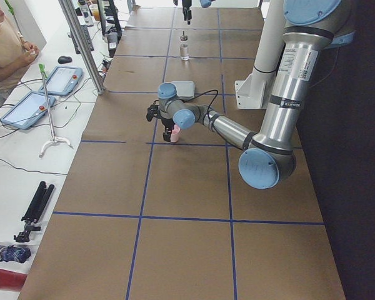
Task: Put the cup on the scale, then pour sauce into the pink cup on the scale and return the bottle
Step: 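Carry the pink cup with the left gripper over the silver scale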
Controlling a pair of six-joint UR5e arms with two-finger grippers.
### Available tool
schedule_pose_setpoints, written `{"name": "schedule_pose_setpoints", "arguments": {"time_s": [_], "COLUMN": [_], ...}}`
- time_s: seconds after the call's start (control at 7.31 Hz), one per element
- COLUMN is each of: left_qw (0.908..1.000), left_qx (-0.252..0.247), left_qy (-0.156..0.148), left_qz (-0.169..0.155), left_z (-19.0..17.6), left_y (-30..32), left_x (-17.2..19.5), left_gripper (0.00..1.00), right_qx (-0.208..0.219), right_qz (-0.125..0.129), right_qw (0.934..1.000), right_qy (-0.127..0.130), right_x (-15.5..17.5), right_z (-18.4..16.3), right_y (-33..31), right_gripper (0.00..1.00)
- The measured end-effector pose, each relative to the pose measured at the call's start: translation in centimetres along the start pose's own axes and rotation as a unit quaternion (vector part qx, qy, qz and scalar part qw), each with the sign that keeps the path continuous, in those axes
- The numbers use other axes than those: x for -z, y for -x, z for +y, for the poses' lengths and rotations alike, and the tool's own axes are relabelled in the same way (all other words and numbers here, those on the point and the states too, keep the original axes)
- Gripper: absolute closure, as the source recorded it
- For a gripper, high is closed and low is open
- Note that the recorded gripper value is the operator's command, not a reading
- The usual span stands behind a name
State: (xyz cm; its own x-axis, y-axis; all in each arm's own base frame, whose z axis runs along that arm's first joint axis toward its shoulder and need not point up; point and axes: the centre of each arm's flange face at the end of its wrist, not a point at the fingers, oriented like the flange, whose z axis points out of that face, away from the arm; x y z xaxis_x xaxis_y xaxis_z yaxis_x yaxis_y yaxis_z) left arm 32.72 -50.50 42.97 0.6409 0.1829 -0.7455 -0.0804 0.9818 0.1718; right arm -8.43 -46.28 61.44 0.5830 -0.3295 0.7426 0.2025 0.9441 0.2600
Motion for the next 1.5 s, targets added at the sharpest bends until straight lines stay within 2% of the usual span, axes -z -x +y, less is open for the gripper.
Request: {"name": "schedule_pose_setpoints", "arguments": {"time_s": [0.14,0.41,0.68,0.96,1.09,1.23,1.5], "left_qw": [1.0000,1.0000,1.0000,0.9999,0.9992,0.9975,0.9946], "left_qx": [0.001,0.001,-0.003,0.009,0.036,0.070,0.103], "left_qy": [0.002,0.008,0.006,0.009,0.011,0.006,0.001], "left_qz": [-0.002,-0.005,-0.002,-0.007,-0.012,-0.008,0.018], "left_z": [0.0,-0.1,-0.2,-1.0,-2.1,-2.8,-3.8], "left_y": [0.1,0.2,-0.6,-4.6,-7.8,-11.1,-18.4], "left_x": [-0.3,-1.2,-0.6,3.5,5.9,7.8,9.4], "left_gripper": [1.00,1.00,1.00,1.00,1.00,1.00,1.00], "right_qx": [0.000,-0.001,-0.002,-0.001,-0.001,-0.001,-0.001], "right_qz": [0.000,0.000,-0.001,-0.001,-0.001,-0.001,-0.001], "right_qw": [1.0000,1.0000,1.0000,1.0000,1.0000,1.0000,1.0000], "right_qy": [0.000,0.000,0.000,0.000,0.000,0.000,0.001], "right_x": [0.0,0.0,0.0,0.0,0.0,0.0,0.0], "right_z": [0.0,0.0,0.0,0.0,0.0,0.0,0.0], "right_y": [0.0,0.0,0.0,0.1,0.1,0.1,0.0], "right_gripper": [0.00,0.00,0.00,0.00,0.00,0.00,0.00]}}
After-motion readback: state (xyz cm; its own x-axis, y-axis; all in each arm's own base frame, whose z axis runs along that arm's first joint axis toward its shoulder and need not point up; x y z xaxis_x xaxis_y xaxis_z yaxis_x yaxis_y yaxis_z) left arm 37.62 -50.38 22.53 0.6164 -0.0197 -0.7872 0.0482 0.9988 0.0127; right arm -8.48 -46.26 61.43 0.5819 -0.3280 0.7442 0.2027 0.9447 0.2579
